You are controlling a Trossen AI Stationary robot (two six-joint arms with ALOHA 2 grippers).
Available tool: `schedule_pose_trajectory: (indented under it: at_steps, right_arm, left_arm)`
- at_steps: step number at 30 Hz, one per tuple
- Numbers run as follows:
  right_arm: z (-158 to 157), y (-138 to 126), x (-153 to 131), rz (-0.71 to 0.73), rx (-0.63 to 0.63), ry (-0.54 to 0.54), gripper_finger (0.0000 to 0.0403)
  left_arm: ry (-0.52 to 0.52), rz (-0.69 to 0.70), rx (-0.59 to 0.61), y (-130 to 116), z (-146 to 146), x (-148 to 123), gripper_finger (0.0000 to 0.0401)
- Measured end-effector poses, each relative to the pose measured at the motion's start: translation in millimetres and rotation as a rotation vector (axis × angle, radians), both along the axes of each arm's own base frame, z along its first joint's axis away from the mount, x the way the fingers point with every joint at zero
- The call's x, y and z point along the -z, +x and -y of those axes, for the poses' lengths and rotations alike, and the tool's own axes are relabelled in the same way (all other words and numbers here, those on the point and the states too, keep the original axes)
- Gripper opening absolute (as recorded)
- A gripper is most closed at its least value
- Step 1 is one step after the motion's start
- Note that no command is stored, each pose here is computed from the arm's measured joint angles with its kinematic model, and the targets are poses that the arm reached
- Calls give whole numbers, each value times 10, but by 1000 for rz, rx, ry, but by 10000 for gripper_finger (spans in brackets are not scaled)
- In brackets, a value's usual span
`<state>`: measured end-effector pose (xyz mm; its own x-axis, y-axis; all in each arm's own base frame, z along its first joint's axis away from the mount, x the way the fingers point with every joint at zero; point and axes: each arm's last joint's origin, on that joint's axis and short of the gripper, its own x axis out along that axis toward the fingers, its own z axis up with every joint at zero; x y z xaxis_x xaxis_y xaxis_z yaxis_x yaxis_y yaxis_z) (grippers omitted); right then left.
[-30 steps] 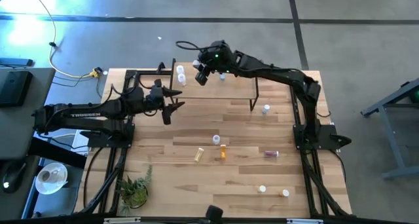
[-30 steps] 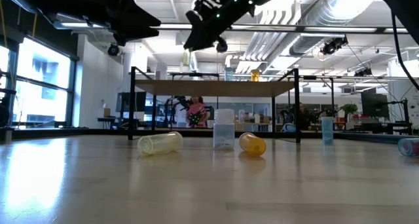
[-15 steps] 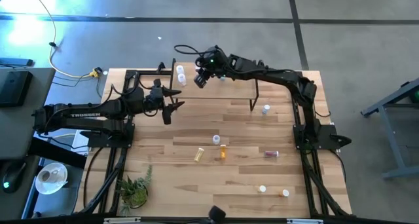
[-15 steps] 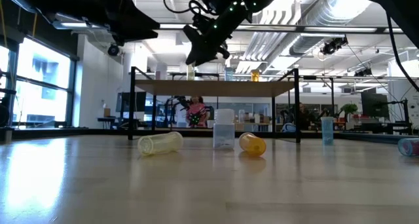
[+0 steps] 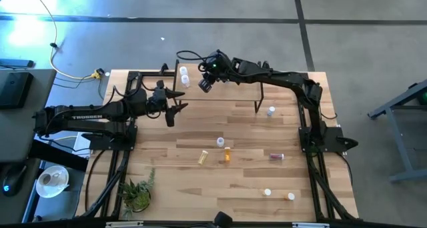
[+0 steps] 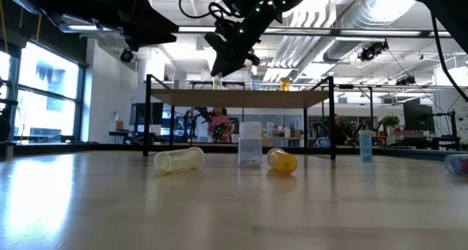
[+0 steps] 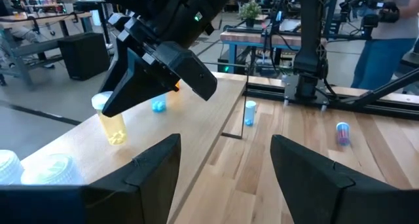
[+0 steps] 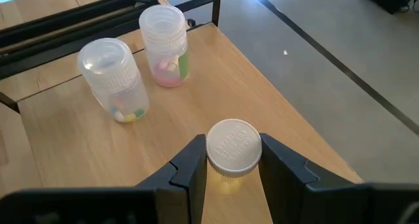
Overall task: Pick and place medicine bottles onto shelf by color
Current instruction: Put the top right yellow pill bottle on the shelf
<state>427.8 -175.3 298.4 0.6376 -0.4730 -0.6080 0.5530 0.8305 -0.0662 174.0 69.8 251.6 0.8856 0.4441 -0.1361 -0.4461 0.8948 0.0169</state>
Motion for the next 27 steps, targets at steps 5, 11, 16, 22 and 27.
schedule_pose_trajectory:
  at_steps: [5, 11, 16, 22, 27]
  right_arm:
    - [-3, 2, 0, -10, -25, -11, 107]
    - [-8, 5, 1, -30, -79, -33, 107]
    - [4, 19, 36, -30, -99, -17, 107]
    - [30, 51, 97, -32, -95, -18, 107]
    - [31, 52, 98, -31, -93, -19, 107]
  left_arm:
    - [0, 0, 0, 0, 0, 0, 227]
    - [1, 1, 0, 0, 0, -1, 227]
    - [0, 1, 0, 0, 0, -1, 227]
    - [0, 1, 1, 0, 0, -1, 227]
    - [1, 1, 1, 1, 1, -1, 227]
